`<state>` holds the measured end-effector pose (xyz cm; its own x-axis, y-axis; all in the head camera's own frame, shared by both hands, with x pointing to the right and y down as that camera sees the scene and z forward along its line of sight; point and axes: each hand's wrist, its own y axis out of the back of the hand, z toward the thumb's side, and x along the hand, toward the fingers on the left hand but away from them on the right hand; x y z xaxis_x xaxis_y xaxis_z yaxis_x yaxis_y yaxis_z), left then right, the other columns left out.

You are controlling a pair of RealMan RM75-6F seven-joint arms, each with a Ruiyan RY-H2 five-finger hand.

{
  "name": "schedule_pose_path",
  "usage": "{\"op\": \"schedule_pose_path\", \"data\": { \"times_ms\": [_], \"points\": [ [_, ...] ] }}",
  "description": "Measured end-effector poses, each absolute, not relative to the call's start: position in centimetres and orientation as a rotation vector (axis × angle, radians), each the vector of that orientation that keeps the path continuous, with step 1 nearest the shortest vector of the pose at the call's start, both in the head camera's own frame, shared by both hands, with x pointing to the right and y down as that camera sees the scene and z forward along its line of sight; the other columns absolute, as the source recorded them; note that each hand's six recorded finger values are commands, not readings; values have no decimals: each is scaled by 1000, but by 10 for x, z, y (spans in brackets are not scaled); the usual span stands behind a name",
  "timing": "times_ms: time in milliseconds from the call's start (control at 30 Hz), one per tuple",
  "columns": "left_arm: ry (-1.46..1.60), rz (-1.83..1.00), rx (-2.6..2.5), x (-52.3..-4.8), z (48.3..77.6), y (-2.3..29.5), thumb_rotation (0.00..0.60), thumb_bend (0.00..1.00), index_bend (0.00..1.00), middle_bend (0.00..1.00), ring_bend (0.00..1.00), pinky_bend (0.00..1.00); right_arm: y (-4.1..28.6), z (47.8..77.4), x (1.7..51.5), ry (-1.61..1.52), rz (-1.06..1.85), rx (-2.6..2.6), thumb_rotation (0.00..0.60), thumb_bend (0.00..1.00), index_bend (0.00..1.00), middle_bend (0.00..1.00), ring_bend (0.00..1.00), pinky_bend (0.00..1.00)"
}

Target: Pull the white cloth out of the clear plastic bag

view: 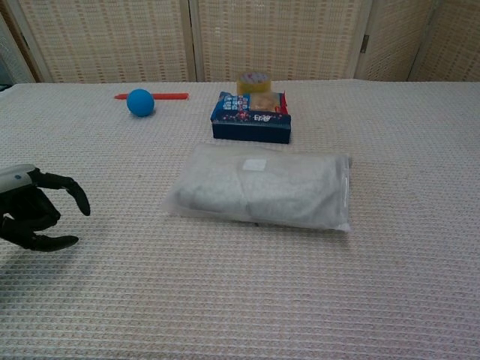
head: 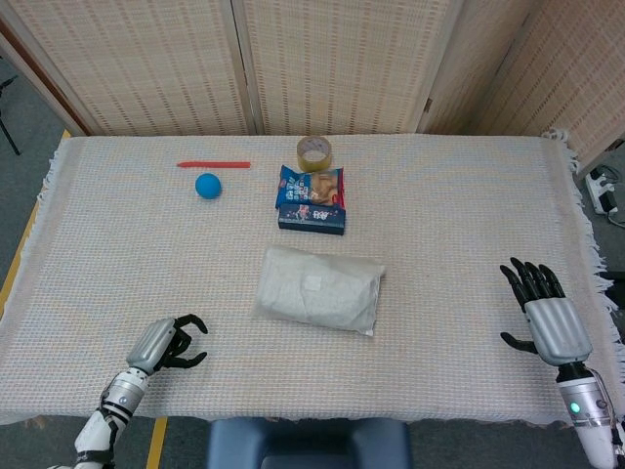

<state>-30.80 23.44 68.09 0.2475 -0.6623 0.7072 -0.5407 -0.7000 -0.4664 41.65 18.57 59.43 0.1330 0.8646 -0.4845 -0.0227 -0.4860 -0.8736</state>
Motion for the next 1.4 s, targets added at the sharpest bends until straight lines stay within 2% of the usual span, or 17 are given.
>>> {"op": "schedule_pose_path", "data": {
  "times_ms": [200, 400, 667, 833, 1133, 1400],
  "points": [
    [1190, -1490, -2345, -294, 697, 220, 600, 244, 440, 1000, 1000, 1000, 174, 607, 422, -845, 1484, -1662, 600, 65, 0, 0, 0, 0],
    [1228, -1551, -2340, -284, 715, 210, 600, 384, 461, 1000, 1000, 1000, 170, 615, 425, -847, 1499, -1666, 600, 66, 0, 0, 0, 0],
    [1249, -1602, -2330, -267, 735, 197, 600, 414, 491, 1000, 1000, 1000, 167, 617, 429, -851, 1500, -1657, 600, 67, 0, 0, 0, 0],
    [1251, -1596, -2384, -257, 736, 196, 600, 396, 490, 1000, 1000, 1000, 167, 618, 433, -858, 1512, -1650, 600, 67, 0, 0, 0, 0],
    [1245, -1578, -2384, -236, 736, 192, 600, 254, 497, 1000, 1000, 1000, 171, 620, 443, -861, 1543, -1662, 600, 67, 0, 0, 0, 0],
    [1298, -1582, -2347, -234, 740, 183, 600, 265, 583, 1000, 1000, 1000, 172, 619, 449, -860, 1555, -1657, 600, 68, 0, 0, 0, 0]
  ]
}}
